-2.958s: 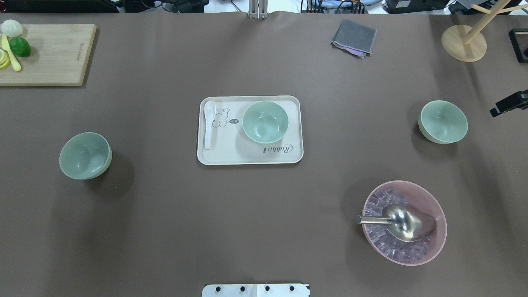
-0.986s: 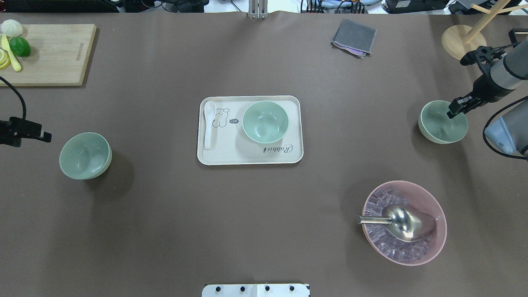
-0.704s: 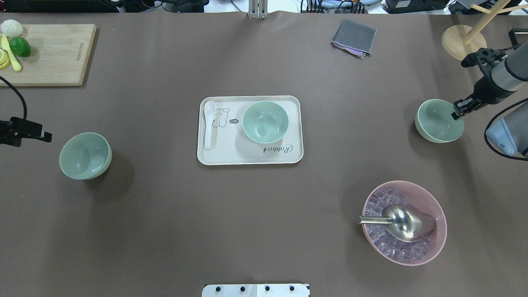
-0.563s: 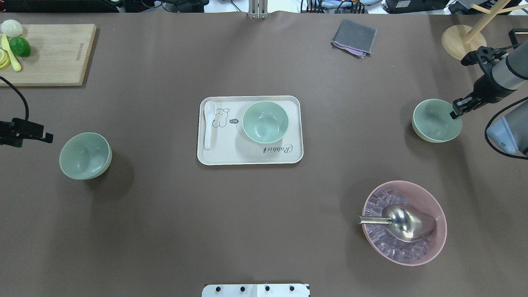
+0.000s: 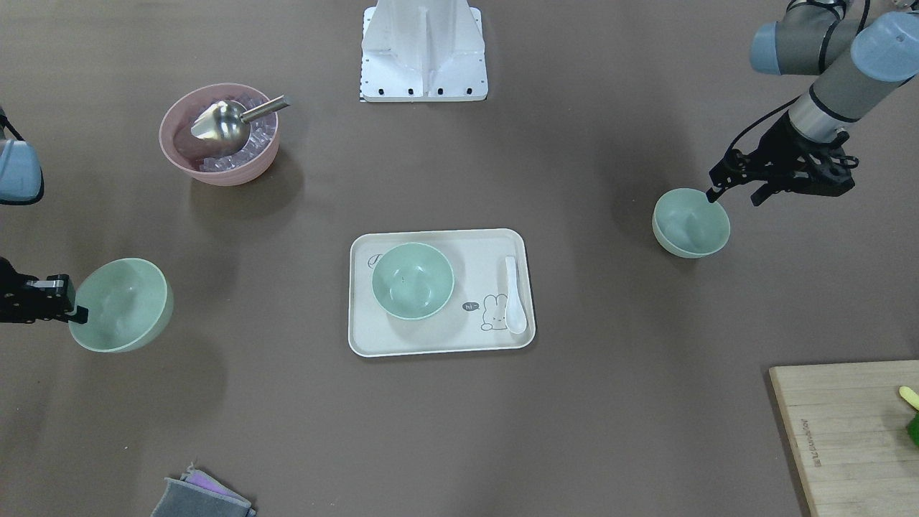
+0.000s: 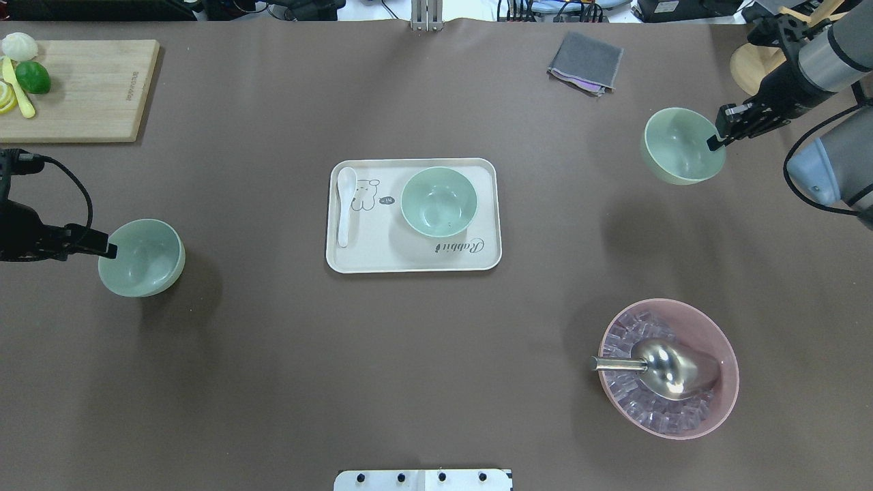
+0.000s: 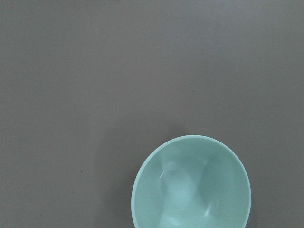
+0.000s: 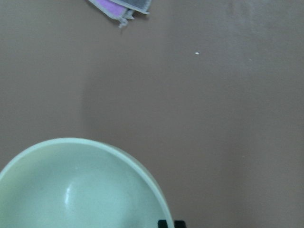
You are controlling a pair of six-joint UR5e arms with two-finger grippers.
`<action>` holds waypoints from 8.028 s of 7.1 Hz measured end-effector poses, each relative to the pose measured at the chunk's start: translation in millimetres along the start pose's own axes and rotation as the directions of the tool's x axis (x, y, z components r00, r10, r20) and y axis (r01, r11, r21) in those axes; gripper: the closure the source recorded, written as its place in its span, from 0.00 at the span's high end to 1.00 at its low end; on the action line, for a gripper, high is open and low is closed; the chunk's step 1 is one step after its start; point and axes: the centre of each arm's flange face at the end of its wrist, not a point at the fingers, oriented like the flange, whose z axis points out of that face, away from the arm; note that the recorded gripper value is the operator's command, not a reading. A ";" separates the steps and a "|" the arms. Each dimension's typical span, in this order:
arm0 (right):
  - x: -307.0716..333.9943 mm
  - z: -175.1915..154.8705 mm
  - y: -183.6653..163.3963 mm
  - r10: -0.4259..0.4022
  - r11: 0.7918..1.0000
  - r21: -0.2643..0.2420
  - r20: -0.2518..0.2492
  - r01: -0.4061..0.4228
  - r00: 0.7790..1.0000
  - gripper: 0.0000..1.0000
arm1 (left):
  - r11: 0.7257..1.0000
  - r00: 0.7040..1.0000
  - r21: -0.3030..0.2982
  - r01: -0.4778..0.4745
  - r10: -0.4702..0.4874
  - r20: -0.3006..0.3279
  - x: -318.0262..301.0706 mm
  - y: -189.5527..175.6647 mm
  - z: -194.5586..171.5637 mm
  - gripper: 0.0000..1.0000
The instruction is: Stack green bowls together
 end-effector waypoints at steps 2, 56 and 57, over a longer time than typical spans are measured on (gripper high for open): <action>-64.0 5.6 -8.4 0.076 0.997 -0.001 0.035 -0.076 0.997 0.00 | 1.000 1.000 -0.013 0.004 -0.004 0.015 -2.7 -6.6 17.3 0.73; 167.7 -32.4 8.5 -0.091 0.995 0.031 -0.188 0.098 0.978 1.00 | 0.966 0.957 -0.065 -0.250 0.257 0.133 -200.4 -107.3 -218.6 0.99; 167.2 -33.1 8.2 -0.092 0.994 0.032 -0.189 0.100 0.978 1.00 | 0.967 0.958 -0.062 -0.247 0.254 0.133 -200.7 -106.6 -220.0 0.99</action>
